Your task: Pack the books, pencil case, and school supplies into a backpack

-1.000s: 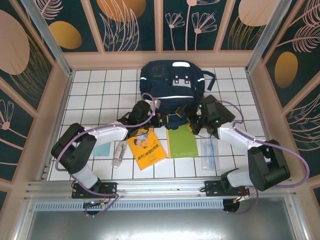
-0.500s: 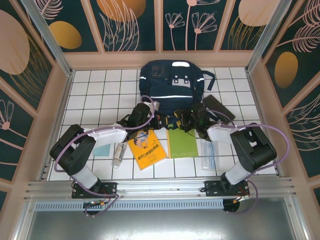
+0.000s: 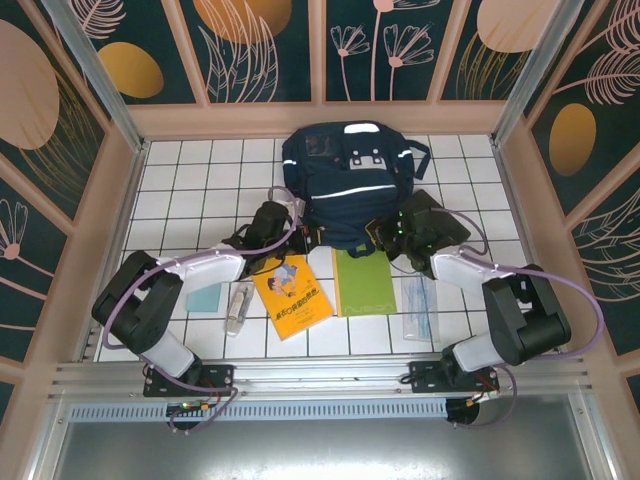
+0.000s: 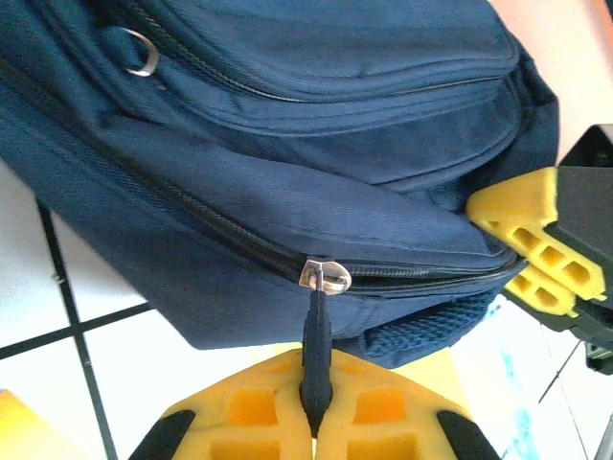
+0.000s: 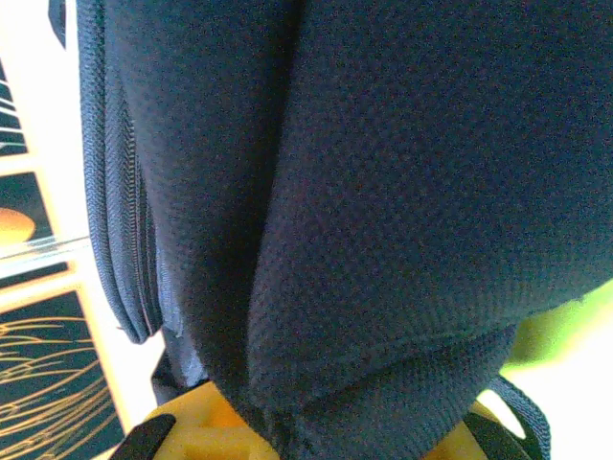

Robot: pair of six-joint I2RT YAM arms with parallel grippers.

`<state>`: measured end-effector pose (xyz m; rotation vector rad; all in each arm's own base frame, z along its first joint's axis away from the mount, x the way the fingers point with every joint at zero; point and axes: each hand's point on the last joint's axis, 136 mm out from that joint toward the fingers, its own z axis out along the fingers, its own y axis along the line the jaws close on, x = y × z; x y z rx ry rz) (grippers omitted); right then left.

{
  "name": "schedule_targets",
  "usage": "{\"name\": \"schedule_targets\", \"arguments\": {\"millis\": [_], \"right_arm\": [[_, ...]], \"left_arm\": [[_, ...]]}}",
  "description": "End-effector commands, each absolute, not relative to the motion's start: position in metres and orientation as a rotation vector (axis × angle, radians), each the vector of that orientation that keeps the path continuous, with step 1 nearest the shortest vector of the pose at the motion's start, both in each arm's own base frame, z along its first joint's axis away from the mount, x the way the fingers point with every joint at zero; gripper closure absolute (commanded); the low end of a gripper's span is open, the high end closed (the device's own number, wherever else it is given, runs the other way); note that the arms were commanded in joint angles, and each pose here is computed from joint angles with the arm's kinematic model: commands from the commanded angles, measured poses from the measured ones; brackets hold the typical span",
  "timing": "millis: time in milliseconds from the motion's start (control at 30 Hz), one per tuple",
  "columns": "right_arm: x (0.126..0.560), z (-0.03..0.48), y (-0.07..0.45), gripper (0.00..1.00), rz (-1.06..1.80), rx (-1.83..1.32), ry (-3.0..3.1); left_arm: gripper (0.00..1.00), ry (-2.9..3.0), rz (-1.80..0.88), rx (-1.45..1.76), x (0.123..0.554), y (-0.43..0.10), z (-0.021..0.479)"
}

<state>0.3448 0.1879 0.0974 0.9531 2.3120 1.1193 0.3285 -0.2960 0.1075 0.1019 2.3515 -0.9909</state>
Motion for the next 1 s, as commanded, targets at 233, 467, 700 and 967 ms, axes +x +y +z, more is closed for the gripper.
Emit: {"name": "schedule_targets", "arguments": {"millis": [233, 467, 700, 967], "right_arm": [[0.361, 0.125, 0.164, 1.0, 0.954, 0.501, 2.404], [0.354, 0.128, 0.174, 1.0, 0.99, 0.366, 2.451], [0.349, 0.132, 0.181, 1.0, 1.047, 0.315, 2.447], [0.341, 0.136, 0.198, 1.0, 1.105, 0.277, 2.44]], "left_arm": [[1.0, 2.351, -0.702, 0.036, 0.382, -0.238, 0.099], [1.0, 2.308, -0.58, -0.067, 0.429, -0.206, 0.088], [1.0, 2.224, -0.503, -0.148, 0.494, -0.194, 0.09], [1.0, 2.16, -0.47, -0.181, 0.525, -0.187, 0.088]]}}
